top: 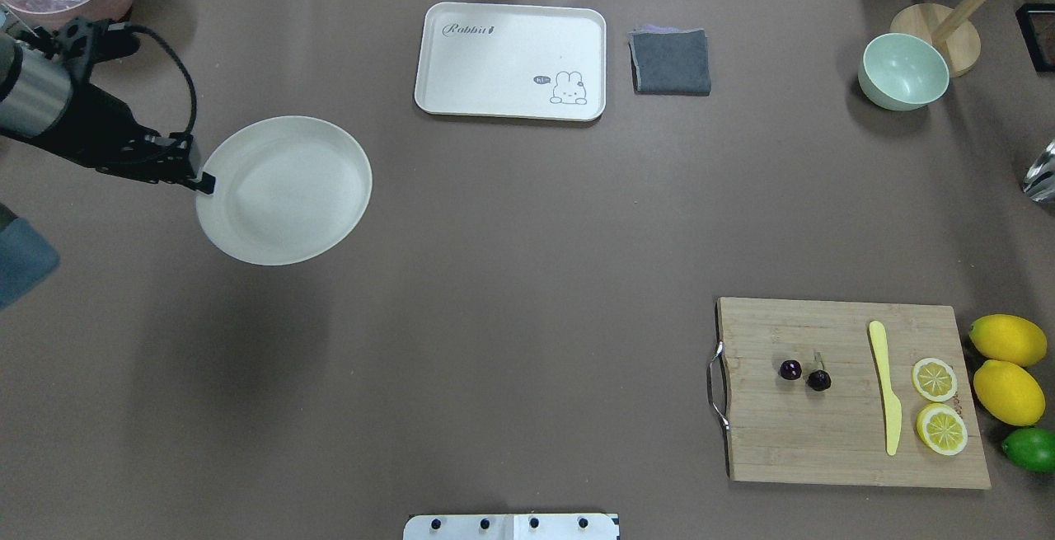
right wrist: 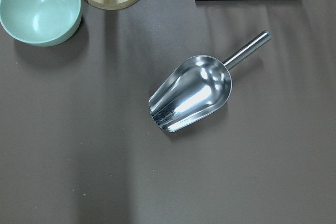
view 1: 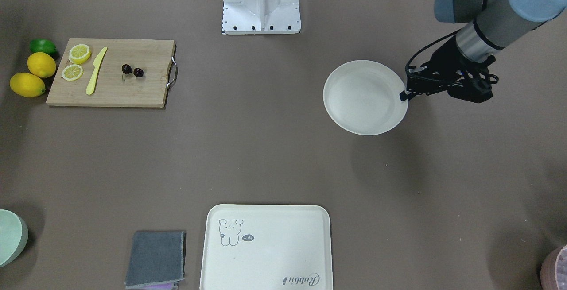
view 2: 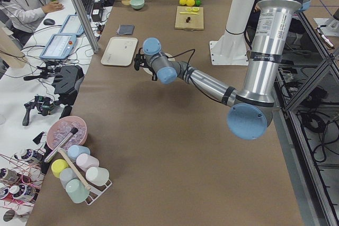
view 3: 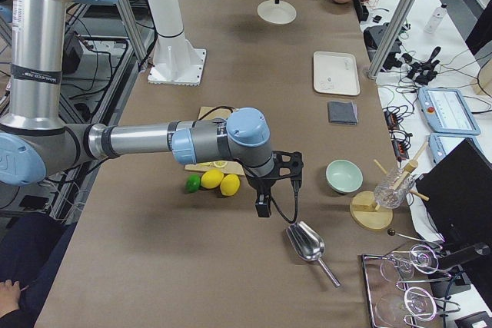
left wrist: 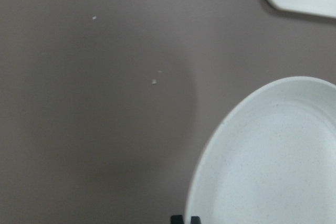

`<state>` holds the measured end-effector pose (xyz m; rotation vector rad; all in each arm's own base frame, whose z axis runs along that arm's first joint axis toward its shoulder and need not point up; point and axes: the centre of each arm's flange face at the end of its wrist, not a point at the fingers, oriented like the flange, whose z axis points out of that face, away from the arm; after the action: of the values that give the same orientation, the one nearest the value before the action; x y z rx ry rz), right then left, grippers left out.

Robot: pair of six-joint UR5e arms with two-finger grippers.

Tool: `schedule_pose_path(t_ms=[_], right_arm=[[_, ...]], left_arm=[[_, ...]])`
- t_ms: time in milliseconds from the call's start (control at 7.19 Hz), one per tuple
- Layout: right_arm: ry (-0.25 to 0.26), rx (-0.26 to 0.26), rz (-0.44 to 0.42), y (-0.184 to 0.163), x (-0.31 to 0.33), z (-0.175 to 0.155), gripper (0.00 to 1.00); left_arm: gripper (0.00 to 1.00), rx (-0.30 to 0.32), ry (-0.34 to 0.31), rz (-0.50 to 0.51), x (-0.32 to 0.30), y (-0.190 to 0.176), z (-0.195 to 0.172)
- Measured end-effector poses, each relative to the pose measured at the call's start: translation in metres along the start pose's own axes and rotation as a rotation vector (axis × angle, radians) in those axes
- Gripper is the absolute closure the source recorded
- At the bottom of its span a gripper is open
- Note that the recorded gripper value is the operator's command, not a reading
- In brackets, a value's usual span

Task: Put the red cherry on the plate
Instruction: 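Slide the white plate with the left gripper toward the table center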

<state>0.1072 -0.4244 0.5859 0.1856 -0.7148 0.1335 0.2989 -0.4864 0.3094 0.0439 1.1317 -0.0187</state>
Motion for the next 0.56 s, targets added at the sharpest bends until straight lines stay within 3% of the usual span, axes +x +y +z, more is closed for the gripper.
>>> schedule_pose_path(t_ms=[278, 557], right_arm=[[-0.001, 0.001, -0.001, 0.000, 0.000, 0.000, 0.00], [-0.001, 0.001, -0.001, 0.000, -0.001, 0.000, 0.00]], left_arm=[[1.00, 0.011, -0.018, -0.027, 0.095, 0.063, 0.082], [1.00, 0.019, -0.027, -0.043, 0.143, 0.128, 0.138]])
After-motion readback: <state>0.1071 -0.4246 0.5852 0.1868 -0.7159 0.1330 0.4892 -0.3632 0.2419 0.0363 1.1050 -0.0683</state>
